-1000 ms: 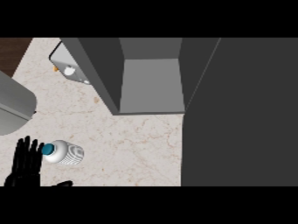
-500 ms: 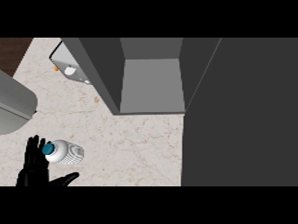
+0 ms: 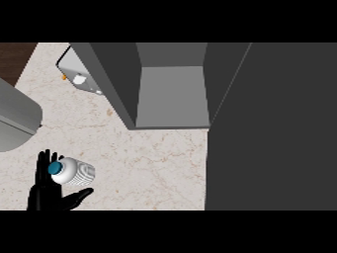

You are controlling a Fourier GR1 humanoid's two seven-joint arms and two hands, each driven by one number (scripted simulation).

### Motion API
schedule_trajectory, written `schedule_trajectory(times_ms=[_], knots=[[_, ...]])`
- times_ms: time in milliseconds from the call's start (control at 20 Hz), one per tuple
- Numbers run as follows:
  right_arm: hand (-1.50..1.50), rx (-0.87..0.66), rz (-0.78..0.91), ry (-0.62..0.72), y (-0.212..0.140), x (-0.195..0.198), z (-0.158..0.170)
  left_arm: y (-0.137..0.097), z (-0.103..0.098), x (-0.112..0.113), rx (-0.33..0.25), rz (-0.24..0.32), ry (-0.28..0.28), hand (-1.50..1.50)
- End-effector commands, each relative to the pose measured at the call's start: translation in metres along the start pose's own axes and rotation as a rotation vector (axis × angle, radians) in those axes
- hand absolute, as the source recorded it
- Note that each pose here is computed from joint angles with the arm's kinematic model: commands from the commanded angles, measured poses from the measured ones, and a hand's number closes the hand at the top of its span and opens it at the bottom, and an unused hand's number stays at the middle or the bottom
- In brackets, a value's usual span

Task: Pick up the bottled water, place it into the cabinet and close the cabinet

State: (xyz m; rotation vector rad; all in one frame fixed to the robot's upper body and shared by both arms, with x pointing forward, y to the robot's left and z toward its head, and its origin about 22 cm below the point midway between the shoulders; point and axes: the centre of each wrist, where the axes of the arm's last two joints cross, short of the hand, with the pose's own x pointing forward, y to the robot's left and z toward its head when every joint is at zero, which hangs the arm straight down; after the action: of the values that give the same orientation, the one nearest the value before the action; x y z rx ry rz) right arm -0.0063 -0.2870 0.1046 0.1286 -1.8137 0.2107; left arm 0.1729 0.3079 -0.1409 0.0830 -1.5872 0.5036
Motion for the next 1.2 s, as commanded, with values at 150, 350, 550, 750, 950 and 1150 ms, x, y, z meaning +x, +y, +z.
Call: schedule_trajectory(times_ms=[150, 350, 550, 750, 950, 1150], knots=[[-1.5, 0.0, -0.024, -0.084, 0.008, 0.037, -0.012, -0.019, -0.015, -0.016, -0.07, 0.158, 0.013, -1.5], [-1.5, 0.01, -0.022, -0.1, 0.013, 0.025, -0.014, -0.009, -0.02, -0.017, -0.06, 0.197, -0.042, -1.5], [-1.5, 0.018, -0.022, -0.081, 0.009, 0.031, -0.016, -0.022, -0.033, -0.02, -0.058, 0.223, -0.042, 1.5], [-1.5, 0.01, 0.007, -0.07, 0.004, 0.027, -0.017, -0.018, -0.042, -0.009, -0.075, 0.243, -0.061, 1.5], [-1.5, 0.01, 0.002, -0.087, 0.005, 0.029, -0.014, -0.031, -0.024, -0.024, -0.091, 0.247, -0.051, 1.5], [-1.5, 0.007, -0.001, -0.081, -0.003, 0.023, -0.011, -0.044, -0.04, -0.016, -0.059, 0.21, -0.178, 1.5]])
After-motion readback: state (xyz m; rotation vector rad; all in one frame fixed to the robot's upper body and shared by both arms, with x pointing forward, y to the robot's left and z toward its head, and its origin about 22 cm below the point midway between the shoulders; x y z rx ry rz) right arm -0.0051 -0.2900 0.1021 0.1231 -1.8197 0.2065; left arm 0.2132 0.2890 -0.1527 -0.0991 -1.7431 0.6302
